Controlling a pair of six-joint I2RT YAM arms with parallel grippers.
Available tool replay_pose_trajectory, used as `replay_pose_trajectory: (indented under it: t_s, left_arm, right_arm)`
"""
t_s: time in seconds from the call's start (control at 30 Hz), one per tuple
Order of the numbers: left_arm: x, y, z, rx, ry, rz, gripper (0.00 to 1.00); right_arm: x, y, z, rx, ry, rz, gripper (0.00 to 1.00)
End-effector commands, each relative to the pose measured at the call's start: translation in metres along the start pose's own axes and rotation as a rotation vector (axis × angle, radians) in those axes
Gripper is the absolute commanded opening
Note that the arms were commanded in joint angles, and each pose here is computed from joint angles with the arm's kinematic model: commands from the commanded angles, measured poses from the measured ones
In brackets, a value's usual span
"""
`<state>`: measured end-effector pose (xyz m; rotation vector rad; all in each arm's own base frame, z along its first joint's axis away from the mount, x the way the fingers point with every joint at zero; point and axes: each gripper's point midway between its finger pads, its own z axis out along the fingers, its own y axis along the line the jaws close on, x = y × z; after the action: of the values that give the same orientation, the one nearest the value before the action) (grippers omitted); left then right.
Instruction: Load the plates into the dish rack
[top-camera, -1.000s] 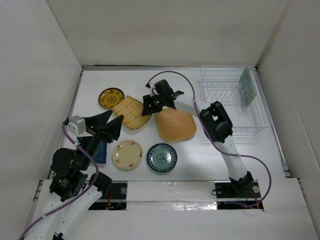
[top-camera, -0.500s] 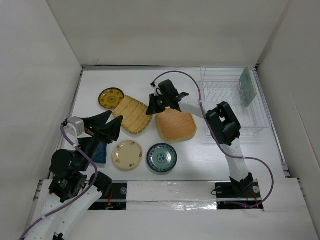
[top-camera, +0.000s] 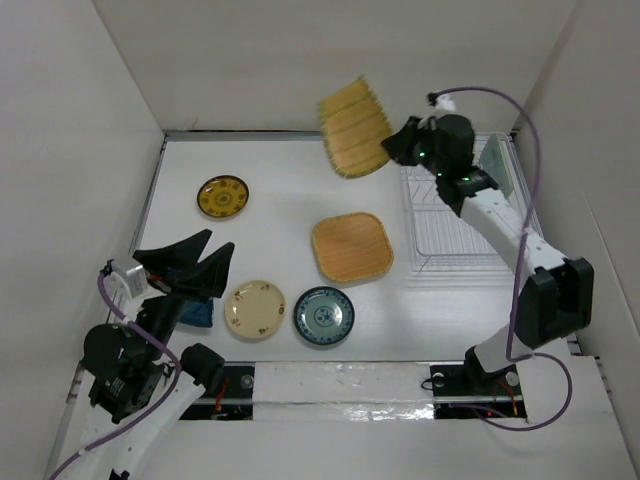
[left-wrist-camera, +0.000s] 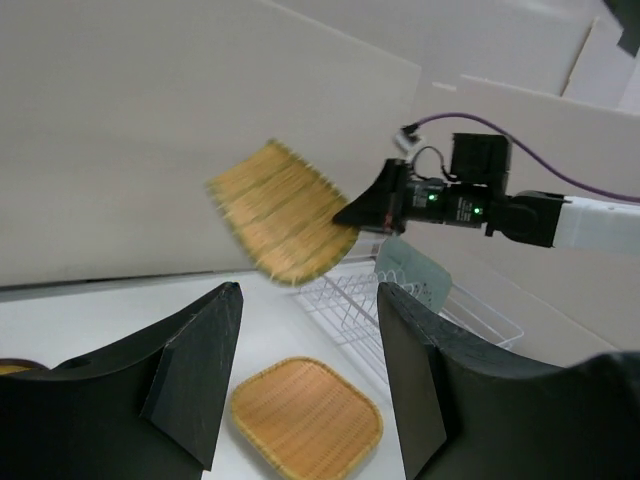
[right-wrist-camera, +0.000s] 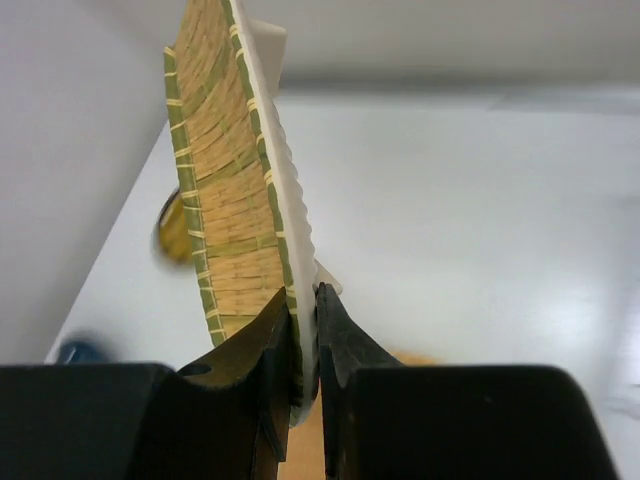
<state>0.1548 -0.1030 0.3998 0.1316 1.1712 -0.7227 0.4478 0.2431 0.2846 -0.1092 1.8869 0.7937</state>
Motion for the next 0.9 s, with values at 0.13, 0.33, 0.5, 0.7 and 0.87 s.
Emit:
replay_pose_trajectory:
  t_s: [0.13, 0.33, 0.5, 0.7, 0.87]
  left_arm:
    - [-0.048, -0.021, -0.026, 0.092, -0.169, 0.004, 0.54]
    - [-0.056, -0.032, -0.035, 0.149, -0.192, -0.003, 0.55]
    - [-0.061, -0.036, -0.041, 0.168, -0.212, -0.005, 0.55]
    - [-0.061, -0.036, -0.042, 0.174, -0.215, -0.008, 0.55]
    - [-0.068, -0.038, -0.051, 0.184, -0.247, -0.008, 0.55]
  right_arm:
    - [-0.129, -0.127, -0.096, 0.633, -0.499, -0.224, 0.00]
    - [-0.157, -0.196, -0.142, 0.970, -0.469, -0.435, 0.00]
    - [-0.154, -0.216, -0.154, 1.130, -0.341, -0.587, 0.00]
    - [-0.150, -0.233, -0.178, 1.235, -0.220, -0.665, 0.00]
    - [-0.132, -0.251, -0.188, 1.290, -0.092, -0.720, 0.00]
